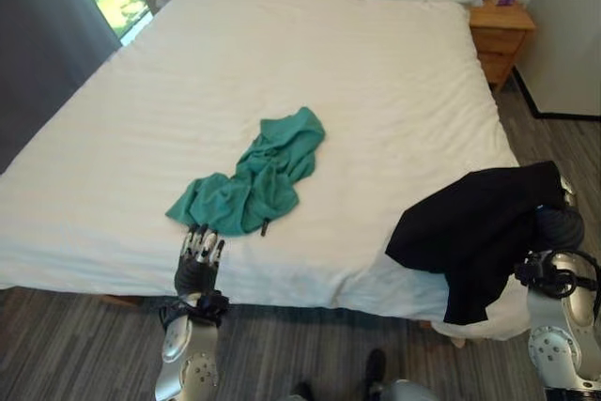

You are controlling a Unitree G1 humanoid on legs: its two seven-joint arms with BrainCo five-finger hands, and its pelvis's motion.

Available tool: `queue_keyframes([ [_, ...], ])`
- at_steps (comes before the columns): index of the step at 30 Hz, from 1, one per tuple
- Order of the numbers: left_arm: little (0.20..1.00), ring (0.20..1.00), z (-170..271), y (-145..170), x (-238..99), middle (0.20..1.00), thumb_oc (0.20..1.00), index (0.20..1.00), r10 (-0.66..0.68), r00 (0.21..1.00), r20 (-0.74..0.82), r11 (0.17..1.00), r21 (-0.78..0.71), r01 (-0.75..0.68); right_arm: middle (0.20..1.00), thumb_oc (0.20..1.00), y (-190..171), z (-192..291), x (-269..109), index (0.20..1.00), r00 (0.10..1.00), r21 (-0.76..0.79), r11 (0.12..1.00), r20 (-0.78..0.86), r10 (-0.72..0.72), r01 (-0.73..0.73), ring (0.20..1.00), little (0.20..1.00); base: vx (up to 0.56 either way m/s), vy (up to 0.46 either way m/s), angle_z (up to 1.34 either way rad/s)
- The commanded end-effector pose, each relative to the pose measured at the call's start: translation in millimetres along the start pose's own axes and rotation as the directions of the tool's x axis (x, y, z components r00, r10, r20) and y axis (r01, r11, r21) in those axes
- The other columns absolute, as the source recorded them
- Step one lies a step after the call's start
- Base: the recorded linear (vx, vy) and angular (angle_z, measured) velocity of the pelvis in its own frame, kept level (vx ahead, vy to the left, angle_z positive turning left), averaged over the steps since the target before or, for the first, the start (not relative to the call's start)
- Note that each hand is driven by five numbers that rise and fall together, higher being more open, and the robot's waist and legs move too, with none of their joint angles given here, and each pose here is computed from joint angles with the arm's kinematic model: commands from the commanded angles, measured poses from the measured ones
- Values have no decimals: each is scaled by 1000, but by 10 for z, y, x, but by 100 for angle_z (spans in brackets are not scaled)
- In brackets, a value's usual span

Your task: Pick up bed clothes into laundry basket.

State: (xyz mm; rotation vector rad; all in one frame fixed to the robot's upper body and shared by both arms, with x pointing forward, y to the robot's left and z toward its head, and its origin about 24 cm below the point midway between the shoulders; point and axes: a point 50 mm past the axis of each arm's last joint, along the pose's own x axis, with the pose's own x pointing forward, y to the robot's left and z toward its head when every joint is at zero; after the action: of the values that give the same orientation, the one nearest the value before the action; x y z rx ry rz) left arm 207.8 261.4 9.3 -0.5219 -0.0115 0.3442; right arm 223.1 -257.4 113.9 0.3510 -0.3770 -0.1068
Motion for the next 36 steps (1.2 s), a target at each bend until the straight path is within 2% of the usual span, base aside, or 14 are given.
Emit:
queue_keyframes([
  [1, 1000, 1000, 376, 34, 154, 1000, 1000, 1000, -41, 995, 94, 966, 260, 15, 200, 200, 13, 124, 34, 200, 997, 41, 999, 74, 19, -22, 200, 200, -33, -97, -2],
  [6, 1000, 1000, 569, -1, 256, 1000, 1000, 1000, -66, 989, 132, 931, 365, 13, 200, 200, 92, 126, 145, 200, 995, 80, 995, 89, 47, -55, 200, 200, -7, -11, -18],
  [11, 1000, 1000, 963, 120, 377, 1000, 1000, 1000, -123, 986, 114, 718, 696, 9, 200, 200, 76, 175, 178, 200, 992, 17, 994, 66, 105, -107, 200, 200, 107, 83, -34],
  [12, 1000, 1000, 1192, 124, 489, 1000, 1000, 1000, -126, 983, 136, 497, 866, -56, 200, 200, 37, 188, 163, 200, 992, -16, 994, 59, 109, -108, 200, 200, 91, 95, -5],
  [13, 1000, 1000, 1332, 118, 531, 1000, 1000, 1000, -129, 978, 161, 403, 910, -97, 200, 200, 28, 177, 157, 200, 993, -29, 994, 40, 108, -107, 200, 200, 90, 96, -16],
  [14, 1000, 1000, 1332, 116, 533, 1000, 1000, 1000, -130, 978, 161, 402, 910, -97, 200, 200, 28, 178, 157, 200, 993, -29, 994, 40, 108, -107, 200, 200, 57, 124, -55],
  [15, 1000, 1000, 1535, 115, 608, 1000, 1000, 1000, -122, 966, 229, 236, 952, -196, 200, 200, -10, 181, 115, 200, 995, -18, 997, 57, 80, -79, 200, 200, 80, 144, -54],
  [18, 1000, 1000, 1815, 189, 672, 1000, 1000, 1000, -91, 959, 267, 58, 963, -262, 200, 200, -28, 116, 48, 200, 998, -8, 998, 27, 60, -60, 200, 200, 139, 165, -2],
  [20, 1000, 1000, 1861, 169, 699, 1000, 1000, 1000, -91, 959, 270, 31, 963, -268, 200, 200, -24, 84, 17, 200, 998, -5, 998, 11, 57, -57, 200, 200, 86, 96, -24],
  [21, 1000, 1000, 2020, 168, 758, 1000, 1000, 1000, -77, 956, 285, -80, 954, -290, 200, 200, 10, 18, -10, 200, 997, 5, 997, -24, 72, -72, 200, 200, 51, 74, -11],
  [22, 1000, 1000, 2020, 163, 763, 1000, 1000, 1000, -78, 956, 284, -80, 954, -290, 200, 200, 8, 20, -11, 200, 997, 5, 998, -24, 71, -70, 200, 200, 71, 125, -13],
  [25, 1000, 1000, 2184, 183, 858, 1000, 1000, 1000, -33, 966, 255, -266, 930, -255, 200, 200, 76, -62, -28, 200, 991, 25, 994, -76, 107, -105, 200, 200, 25, 76, -12],
  [32, 1000, 1000, 2133, 238, 1089, 1000, 1000, 1000, 73, 977, 200, -327, 930, -166, 200, 200, 132, -125, -39, 200, 982, 30, 989, -114, 147, -145, 200, 200, -46, 42, -10],
  [36, 1000, 1000, 2094, 202, 1155, 1000, 1000, 1000, 85, 976, 199, -292, 942, -167, 200, 200, 132, -111, -24, 200, 985, 40, 990, -98, 140, -137, 200, 200, -105, 24, -16],
])
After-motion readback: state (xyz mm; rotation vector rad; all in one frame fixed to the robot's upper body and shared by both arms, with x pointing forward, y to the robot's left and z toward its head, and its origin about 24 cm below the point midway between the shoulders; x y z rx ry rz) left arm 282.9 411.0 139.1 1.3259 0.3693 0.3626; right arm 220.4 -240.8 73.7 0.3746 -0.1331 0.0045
